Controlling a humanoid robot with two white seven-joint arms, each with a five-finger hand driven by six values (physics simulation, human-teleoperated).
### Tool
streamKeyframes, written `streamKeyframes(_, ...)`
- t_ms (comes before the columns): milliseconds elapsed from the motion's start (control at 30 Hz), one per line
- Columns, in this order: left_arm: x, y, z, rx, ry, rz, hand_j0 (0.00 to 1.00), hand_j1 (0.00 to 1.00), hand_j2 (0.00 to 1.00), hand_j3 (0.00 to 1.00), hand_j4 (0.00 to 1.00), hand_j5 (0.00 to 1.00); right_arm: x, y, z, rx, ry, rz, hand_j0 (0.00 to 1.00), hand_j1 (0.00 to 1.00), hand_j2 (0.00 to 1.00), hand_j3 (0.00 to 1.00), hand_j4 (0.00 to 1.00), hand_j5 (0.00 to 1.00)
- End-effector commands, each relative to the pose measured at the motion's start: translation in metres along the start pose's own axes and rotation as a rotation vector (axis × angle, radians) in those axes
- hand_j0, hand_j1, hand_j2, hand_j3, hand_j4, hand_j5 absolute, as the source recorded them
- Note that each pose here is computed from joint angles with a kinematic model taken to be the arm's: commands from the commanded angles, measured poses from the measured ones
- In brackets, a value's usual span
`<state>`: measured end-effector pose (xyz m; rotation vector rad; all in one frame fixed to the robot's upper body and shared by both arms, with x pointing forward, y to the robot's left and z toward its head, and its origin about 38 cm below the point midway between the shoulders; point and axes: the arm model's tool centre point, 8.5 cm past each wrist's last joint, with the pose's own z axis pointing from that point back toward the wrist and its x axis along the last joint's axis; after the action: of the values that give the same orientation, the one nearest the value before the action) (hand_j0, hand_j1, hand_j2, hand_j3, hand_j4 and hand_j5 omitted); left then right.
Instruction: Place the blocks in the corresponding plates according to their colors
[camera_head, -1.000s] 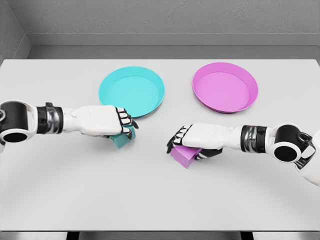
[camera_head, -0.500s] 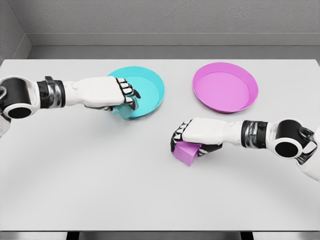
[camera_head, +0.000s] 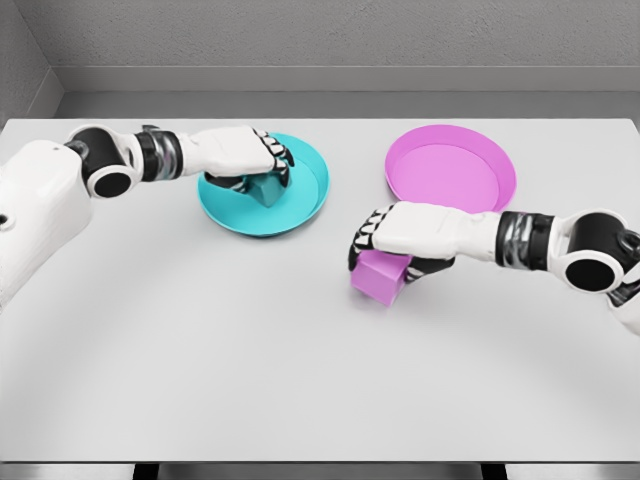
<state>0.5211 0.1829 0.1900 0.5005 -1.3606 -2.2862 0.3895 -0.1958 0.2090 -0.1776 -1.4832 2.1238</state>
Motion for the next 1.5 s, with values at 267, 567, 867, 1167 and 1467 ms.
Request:
streamKeyframes(267,0.000,0.000,-0.006,0.001,0.000,0.021,1.00,1.00,1.00,1.00,1.00,1.00,-0.046,-0.019,0.032,-0.058,0.181,-0.038,0.61,0.61,0.61,0.61,0.61,0.61)
streamKeyframes(567,-0.011,0.013,0.049,0.079,0.006,0.017,1.00,1.00,1.00,1.00,1.00,1.00,-0.069,-0.034,0.043,-0.102,0.346,-0.078,0.61,0.61,0.61,0.61,0.61,0.61)
streamKeyframes(867,-0.014,-0.008,0.138,0.078,0.026,0.060,1.00,1.00,1.00,1.00,1.00,1.00,-0.088,-0.044,0.040,-0.135,0.495,-0.161,0.60,0.60,0.60,0.60,0.60,0.60)
streamKeyframes(1167,-0.012,-0.031,0.177,0.031,0.048,0.093,1.00,1.00,1.00,1.00,1.00,1.00,-0.104,-0.050,0.040,-0.172,0.671,-0.260,0.58,0.58,0.58,0.58,0.58,0.58)
streamKeyframes(1467,-0.014,-0.033,0.184,0.020,0.062,0.094,1.00,1.00,1.00,1.00,1.00,1.00,-0.100,-0.053,0.039,-0.175,0.644,-0.235,1.00,1.00,1.00,1.00,1.00,1.00)
